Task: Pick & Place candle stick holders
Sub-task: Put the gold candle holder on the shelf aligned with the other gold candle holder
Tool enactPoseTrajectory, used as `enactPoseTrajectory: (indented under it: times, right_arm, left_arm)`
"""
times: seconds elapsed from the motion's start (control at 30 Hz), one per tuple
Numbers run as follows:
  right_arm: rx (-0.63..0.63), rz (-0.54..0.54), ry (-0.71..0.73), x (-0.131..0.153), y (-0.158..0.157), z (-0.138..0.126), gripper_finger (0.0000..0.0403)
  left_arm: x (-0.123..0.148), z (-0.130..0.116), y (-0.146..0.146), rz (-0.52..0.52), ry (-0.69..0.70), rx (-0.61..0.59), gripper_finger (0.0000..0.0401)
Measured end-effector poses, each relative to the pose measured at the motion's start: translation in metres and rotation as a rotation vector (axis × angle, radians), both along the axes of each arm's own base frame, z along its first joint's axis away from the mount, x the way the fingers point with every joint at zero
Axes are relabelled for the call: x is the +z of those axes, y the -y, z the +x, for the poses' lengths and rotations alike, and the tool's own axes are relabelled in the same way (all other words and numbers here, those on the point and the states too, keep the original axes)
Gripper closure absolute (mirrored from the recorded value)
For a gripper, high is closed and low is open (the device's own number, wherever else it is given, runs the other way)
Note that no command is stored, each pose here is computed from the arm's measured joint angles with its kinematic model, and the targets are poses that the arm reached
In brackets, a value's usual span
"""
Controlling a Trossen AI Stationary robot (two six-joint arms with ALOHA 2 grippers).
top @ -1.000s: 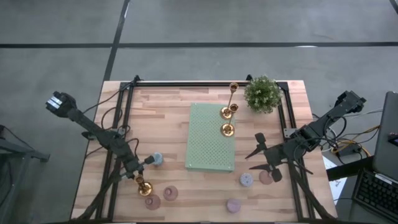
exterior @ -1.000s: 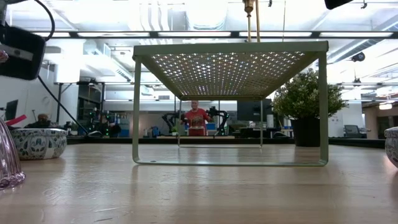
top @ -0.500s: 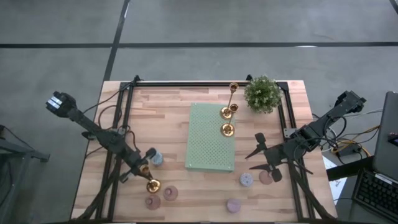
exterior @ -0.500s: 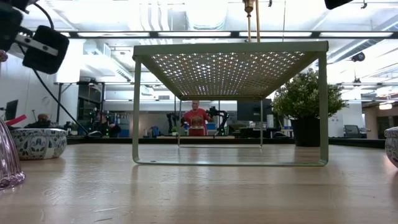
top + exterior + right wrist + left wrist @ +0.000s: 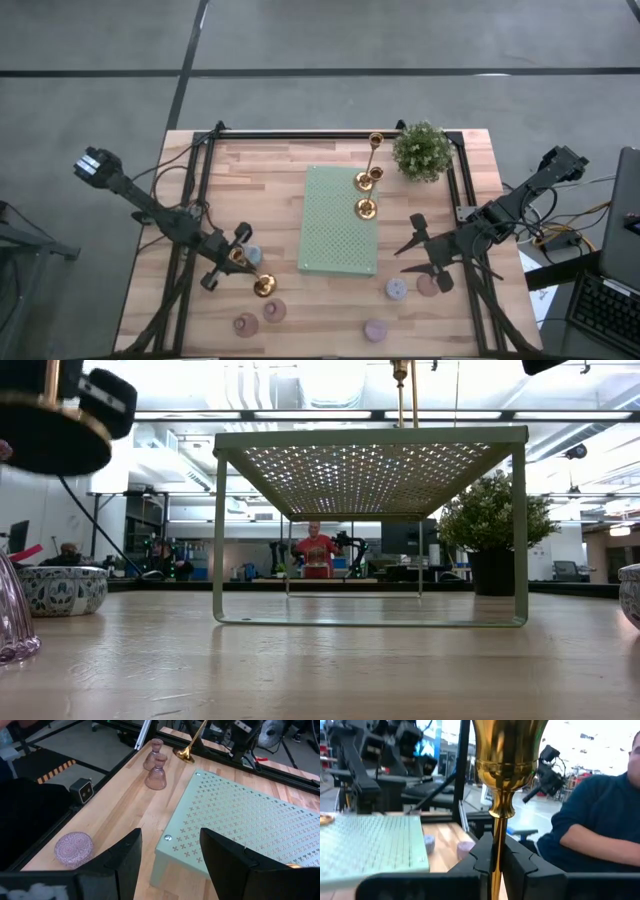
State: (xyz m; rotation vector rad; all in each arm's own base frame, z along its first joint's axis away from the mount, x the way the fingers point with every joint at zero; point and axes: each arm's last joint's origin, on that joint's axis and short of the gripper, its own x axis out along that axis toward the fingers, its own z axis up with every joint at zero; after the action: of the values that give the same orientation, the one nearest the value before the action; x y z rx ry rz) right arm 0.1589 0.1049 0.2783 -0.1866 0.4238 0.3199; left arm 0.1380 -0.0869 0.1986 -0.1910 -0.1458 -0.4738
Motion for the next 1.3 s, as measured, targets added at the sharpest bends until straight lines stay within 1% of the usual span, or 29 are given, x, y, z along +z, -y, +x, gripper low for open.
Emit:
enactPoseTrajectory:
  times: [0.13, 0.27, 0.33, 0.43, 0.5, 0.57, 0.67, 0.73, 0.9, 1.03, 1.2, 1.3]
  right_arm:
    - [-0.001, 0.001, 0.0, 0.0, 0.0, 0.0, 0.0209]
    - [-0.001, 0.001, 0.0, 0.0, 0.0, 0.0, 0.0209]
    - [0.0, 0.0, 0.0, 0.0, 0.0, 0.0, 0.0209]
    - [-0.001, 0.001, 0.0, 0.0, 0.0, 0.0, 0.0209]
    - [-0.001, 0.001, 0.0, 0.0, 0.0, 0.0, 0.0209]
    - [-0.001, 0.0, 0.0, 0.0, 0.0, 0.0, 0.0209]
    - [-0.001, 0.001, 0.0, 0.0, 0.0, 0.0, 0.0209]
    - [-0.001, 0.0, 0.0, 0.0, 0.0, 0.0, 0.0209]
    - [-0.001, 0.001, 0.0, 0.0, 0.0, 0.0, 0.0209]
    - [-0.001, 0.001, 0.0, 0.0, 0.0, 0.0, 0.0209]
    - [0.0, 0.0, 0.0, 0.0, 0.0, 0.0, 0.0209]
    - [0.0, 0.0, 0.0, 0.0, 0.0, 0.0, 0.0209]
  left_arm:
    - [0.009, 0.003, 0.001, 0.009, 0.034, 0.053, 0.0379]
    - [0.019, 0.007, 0.0, -0.022, 0.047, 0.129, 0.0379]
    - [0.023, 0.009, 0.001, -0.047, 0.046, 0.136, 0.0377]
    - [0.029, 0.013, 0.002, -0.031, 0.064, 0.148, 0.0376]
    - [0.033, 0.016, 0.003, -0.033, 0.068, 0.177, 0.0378]
    - [0.037, 0.019, 0.002, -0.035, 0.061, 0.239, 0.0379]
    - [0.039, 0.025, 0.0, -0.06, 0.02, 0.409, 0.0379]
    - [0.041, 0.03, -0.001, -0.046, 0.007, 0.473, 0.0378]
    - [0.053, 0.045, 0.004, -0.025, 0.014, 0.498, 0.038]
    - [0.069, 0.061, 0.011, -0.002, 0.017, 0.507, 0.0378]
    - [0.088, 0.086, 0.021, 0.068, -0.062, 0.492, 0.0379]
    - [0.098, 0.101, 0.021, 0.057, -0.071, 0.515, 0.0379]
